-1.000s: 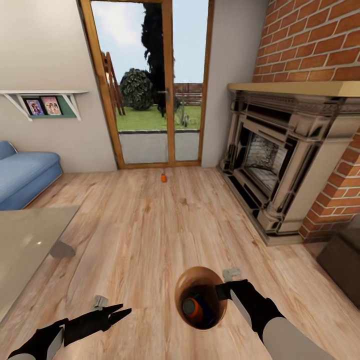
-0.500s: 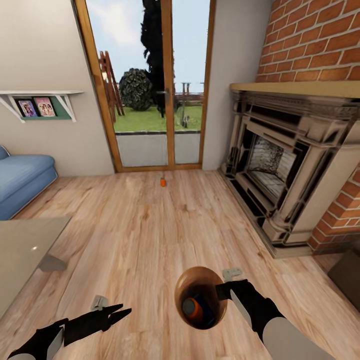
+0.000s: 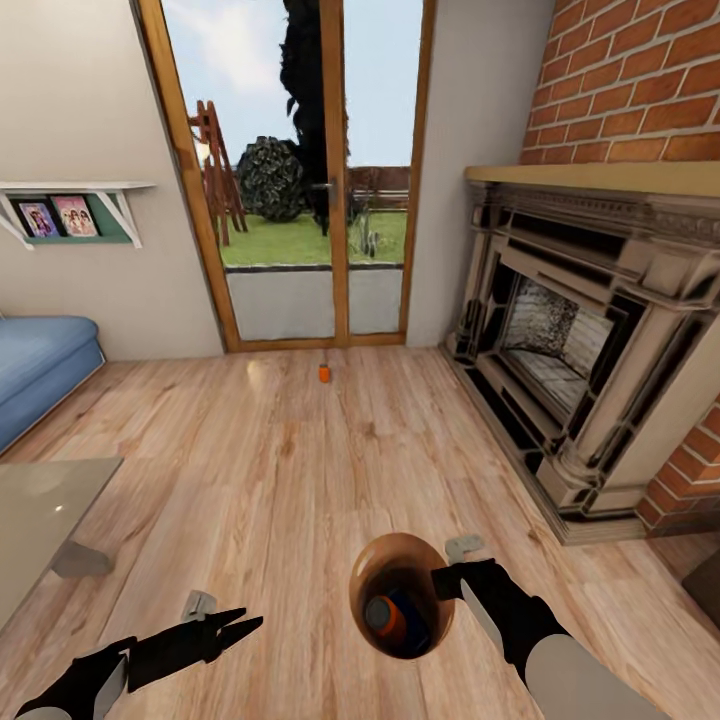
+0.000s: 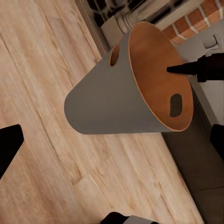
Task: Put the three can of soda from the living room inside the tash can in the kitchen.
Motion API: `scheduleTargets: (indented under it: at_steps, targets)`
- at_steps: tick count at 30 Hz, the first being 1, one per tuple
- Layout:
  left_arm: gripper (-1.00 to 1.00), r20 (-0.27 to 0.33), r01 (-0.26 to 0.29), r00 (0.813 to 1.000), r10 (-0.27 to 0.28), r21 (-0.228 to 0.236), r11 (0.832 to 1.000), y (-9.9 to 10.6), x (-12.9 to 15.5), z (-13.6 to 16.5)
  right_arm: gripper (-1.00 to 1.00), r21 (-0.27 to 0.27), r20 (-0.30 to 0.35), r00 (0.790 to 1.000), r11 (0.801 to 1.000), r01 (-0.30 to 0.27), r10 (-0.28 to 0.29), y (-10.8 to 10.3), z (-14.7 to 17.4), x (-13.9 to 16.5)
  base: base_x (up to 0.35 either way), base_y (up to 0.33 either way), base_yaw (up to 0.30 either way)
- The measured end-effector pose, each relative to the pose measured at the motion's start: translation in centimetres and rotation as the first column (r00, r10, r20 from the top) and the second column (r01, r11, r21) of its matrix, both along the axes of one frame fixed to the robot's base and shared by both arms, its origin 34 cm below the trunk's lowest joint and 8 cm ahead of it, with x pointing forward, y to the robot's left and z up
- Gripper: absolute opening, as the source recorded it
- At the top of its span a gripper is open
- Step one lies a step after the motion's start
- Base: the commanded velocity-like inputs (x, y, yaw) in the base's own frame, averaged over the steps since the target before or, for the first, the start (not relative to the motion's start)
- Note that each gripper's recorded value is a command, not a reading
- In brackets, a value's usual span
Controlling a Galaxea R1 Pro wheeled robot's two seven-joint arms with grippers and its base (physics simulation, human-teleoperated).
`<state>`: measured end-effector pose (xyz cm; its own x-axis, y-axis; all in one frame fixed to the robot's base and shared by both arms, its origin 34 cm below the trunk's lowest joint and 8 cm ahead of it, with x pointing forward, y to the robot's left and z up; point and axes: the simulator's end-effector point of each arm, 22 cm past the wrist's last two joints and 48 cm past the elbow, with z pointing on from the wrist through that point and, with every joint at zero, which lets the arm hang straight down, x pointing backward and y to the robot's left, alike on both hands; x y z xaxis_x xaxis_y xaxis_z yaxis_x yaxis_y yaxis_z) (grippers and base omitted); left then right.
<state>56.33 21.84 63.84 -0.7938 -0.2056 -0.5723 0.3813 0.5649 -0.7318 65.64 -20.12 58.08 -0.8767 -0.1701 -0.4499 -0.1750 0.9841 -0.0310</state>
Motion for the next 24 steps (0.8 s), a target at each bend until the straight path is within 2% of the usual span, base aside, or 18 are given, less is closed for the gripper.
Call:
scheduleTargets:
  at_steps: [9, 24]
  targets:
    - [1.00, 0.000, 0.000, 1.000, 0.000, -0.001, 1.000, -0.01, -0.01, 0.02, -1.00, 0.000, 0.000, 1.000, 1.000, 0.000, 0.000, 0.01, 0.00, 0.00, 0.346, 0.045, 0.000]
    - [1.00, -0.001, 0.000, 1.000, 0.000, -0.001, 1.000, -0.01, -0.01, 0.00, -1.00, 0.001, 0.000, 1.000, 1.000, 0.001, -0.001, 0.03, 0.01, 0.00, 0.342, 0.153, 0.000]
